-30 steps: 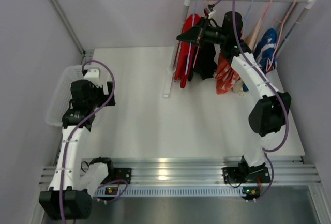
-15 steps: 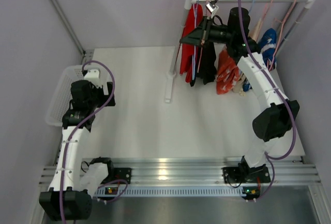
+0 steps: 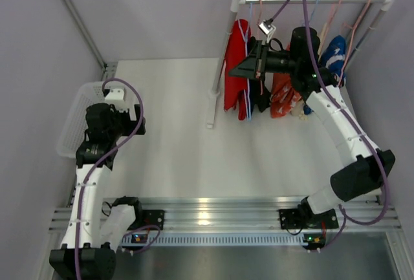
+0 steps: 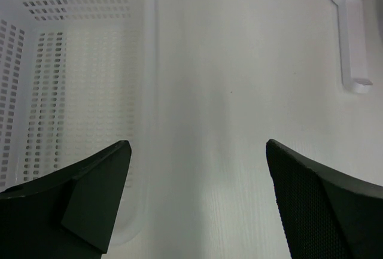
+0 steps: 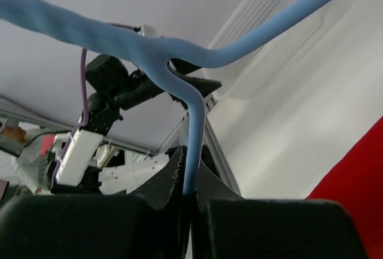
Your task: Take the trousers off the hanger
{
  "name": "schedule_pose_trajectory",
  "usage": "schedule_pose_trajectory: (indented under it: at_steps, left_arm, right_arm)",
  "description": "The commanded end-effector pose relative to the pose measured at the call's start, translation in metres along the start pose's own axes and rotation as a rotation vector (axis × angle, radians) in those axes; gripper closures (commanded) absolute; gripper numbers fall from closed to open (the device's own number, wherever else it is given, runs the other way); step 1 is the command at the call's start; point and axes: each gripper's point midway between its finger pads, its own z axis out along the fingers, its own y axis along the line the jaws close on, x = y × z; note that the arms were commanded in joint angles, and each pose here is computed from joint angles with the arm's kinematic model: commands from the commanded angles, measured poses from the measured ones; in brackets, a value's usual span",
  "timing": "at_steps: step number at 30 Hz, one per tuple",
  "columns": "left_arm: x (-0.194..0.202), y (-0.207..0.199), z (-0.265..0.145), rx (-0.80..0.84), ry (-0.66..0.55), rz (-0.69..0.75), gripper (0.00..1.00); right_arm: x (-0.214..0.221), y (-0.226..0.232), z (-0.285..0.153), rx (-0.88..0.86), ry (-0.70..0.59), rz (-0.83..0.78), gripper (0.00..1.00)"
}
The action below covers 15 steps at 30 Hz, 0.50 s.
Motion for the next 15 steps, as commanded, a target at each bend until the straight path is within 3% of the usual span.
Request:
schedule_pose_trajectory:
  at_steps: [1,9,15]
  left_arm:
    - [-0.010,-0.015,-0.013,0.089,-0.075,0.036,0.01]
    - [-0.010,-0.049,-0.048,0.278,-0.187,0.173,0.01]
    - [-0.002,-0.059,-0.062,0.341,-0.175,0.206,0.01]
  right_arm:
    - [0.015,0.109,-0.034,-0.179,-0.058,-0.365,1.00]
    - [0.090,0.130,-0.043,-0.211,0.063,-0.370,1.00]
    - [0.101,0.146,-0.035,-0.238,0.089,-0.432,1.00]
